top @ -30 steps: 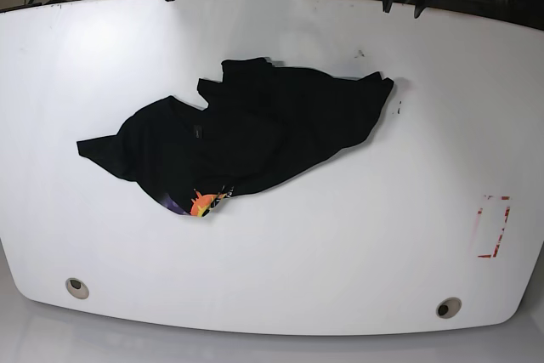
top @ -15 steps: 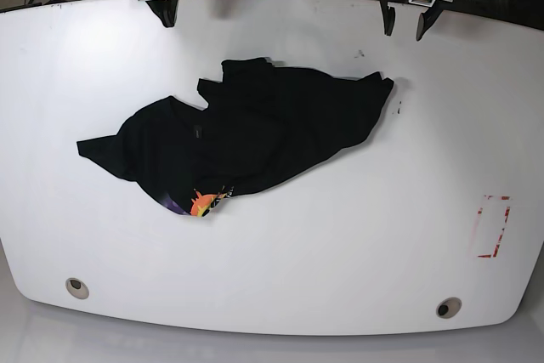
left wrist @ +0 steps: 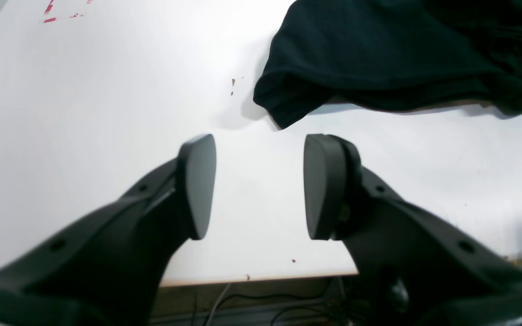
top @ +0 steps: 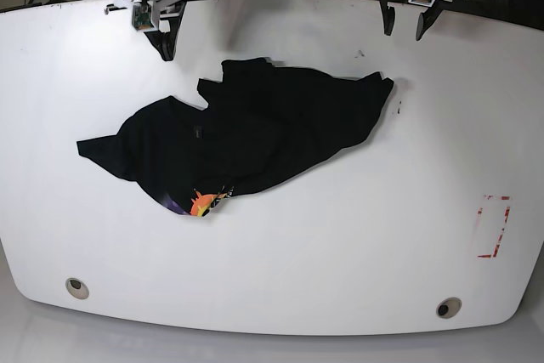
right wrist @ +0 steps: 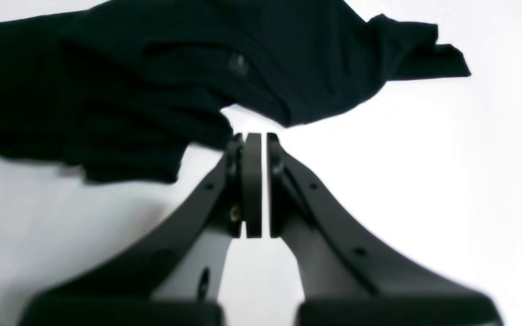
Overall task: Layout the t-shirt on the table in an organized manner, then fold the t-shirt properly
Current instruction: 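Lower the right gripper toward the crumpled black t-shirt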
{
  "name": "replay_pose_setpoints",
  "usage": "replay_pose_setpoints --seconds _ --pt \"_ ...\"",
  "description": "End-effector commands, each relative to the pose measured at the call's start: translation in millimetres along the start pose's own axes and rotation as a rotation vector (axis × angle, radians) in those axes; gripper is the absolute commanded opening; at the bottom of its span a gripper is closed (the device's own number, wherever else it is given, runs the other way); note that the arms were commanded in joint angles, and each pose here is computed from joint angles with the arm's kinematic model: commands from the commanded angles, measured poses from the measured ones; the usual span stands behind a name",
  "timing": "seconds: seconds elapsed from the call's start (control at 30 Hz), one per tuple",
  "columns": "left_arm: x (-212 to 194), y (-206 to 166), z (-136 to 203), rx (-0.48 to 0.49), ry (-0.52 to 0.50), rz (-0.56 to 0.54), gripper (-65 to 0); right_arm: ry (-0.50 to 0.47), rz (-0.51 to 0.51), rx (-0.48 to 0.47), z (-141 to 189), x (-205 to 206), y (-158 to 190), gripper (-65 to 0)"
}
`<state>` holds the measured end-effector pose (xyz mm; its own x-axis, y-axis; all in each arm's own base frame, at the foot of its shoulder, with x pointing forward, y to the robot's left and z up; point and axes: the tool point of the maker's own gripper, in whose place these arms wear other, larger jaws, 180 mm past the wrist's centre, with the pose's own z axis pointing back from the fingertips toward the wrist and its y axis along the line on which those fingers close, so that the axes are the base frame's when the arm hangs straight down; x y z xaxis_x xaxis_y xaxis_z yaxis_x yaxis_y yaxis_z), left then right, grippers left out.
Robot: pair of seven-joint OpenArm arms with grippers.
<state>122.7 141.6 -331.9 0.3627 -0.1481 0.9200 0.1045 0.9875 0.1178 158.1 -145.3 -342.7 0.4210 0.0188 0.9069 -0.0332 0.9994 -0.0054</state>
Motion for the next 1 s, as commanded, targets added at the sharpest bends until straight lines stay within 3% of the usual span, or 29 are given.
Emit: replay_pose_setpoints --seconds 0.0,0.17,0.3,0.5,0.97 --pt "9 -2 2 -0.005 -0.035 0.001 -35.4 -0.036 -0.004 0.022 -7 13 6 -63.1" --pt "9 -2 2 -0.007 -0.036 0.002 -26.5 -0.02 0.002 0.024 -21 18 6 -62.8" --pt "9 -2 2 -0.005 -0.036 0.001 -19.6 0.005 0.005 0.023 -32 20 6 -55.0" --pt "9 -1 2 -0.003 -0.036 -0.001 -23.1 -0.012 0.006 0.025 -42 29 6 -42.0" --pt "8 0 2 -0.002 -0.034 -0.002 -23.7 -0.003 0.068 0.227 -67 48 67 -40.4"
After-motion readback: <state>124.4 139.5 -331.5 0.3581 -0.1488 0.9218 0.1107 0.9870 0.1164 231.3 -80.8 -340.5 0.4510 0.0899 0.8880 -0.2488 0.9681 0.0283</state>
